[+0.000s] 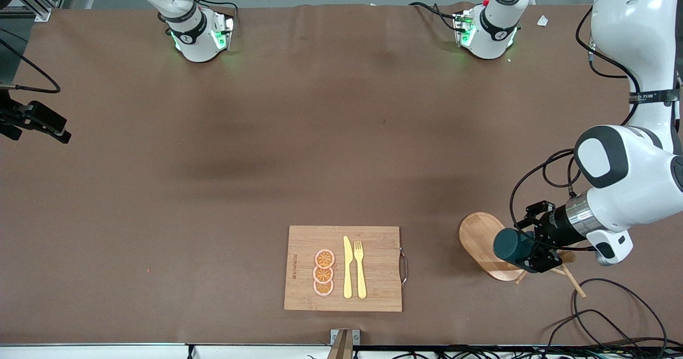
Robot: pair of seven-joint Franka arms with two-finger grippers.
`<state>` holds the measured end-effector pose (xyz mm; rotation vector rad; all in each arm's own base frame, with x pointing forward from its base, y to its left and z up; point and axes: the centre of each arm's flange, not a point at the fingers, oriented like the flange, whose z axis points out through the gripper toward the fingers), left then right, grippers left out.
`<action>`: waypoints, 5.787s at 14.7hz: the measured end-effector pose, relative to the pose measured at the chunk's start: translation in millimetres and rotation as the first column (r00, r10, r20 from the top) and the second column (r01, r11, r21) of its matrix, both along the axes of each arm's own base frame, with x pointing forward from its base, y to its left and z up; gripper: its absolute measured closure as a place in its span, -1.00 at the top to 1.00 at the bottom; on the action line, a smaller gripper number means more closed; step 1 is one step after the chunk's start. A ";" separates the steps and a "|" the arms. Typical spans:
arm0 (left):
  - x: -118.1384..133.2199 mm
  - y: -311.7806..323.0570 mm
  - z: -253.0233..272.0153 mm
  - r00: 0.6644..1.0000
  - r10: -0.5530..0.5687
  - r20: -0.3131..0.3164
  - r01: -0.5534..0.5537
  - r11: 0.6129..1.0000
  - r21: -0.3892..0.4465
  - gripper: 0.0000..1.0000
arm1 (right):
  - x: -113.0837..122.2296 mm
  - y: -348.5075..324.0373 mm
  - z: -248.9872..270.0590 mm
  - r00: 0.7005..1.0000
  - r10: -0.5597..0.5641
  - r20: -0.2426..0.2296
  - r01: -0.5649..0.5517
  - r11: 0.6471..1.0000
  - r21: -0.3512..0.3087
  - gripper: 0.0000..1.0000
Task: Transfer cup from left to right arm and place
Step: 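Close the left gripper on the teal mug body, then lift the teal mug off the stand with the left gripper, then lower the teal mug onto the table and open the left gripper, then raise the left gripper while the right gripper reaches the teal mug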
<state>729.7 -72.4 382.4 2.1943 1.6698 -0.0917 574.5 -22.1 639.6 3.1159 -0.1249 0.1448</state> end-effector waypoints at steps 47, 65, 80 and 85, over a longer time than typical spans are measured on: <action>-359.7 -560.9 -187.4 0.517 -0.830 0.211 0.173 0.343 0.923 0.67 | -1.4 -0.6 2.4 1.000 -0.001 0.004 0.001 1.000 -0.001 1.00; -462.7 -563.9 -335.9 0.167 -0.933 0.320 -0.188 0.288 0.939 0.98 | -1.5 -2.9 2.5 1.000 -0.005 0.004 0.005 1.000 -0.002 1.00; -614.0 -570.7 -255.0 0.613 -0.733 0.295 -0.181 0.233 0.955 1.00 | 11.8 50.4 -66.7 0.984 0.016 -0.175 0.000 0.996 0.091 1.00; -559.5 -566.3 -181.5 0.784 -0.583 0.211 -0.085 0.237 0.968 1.00 | 30.2 103.6 -135.6 0.965 -0.093 -0.244 0.131 0.981 0.141 1.00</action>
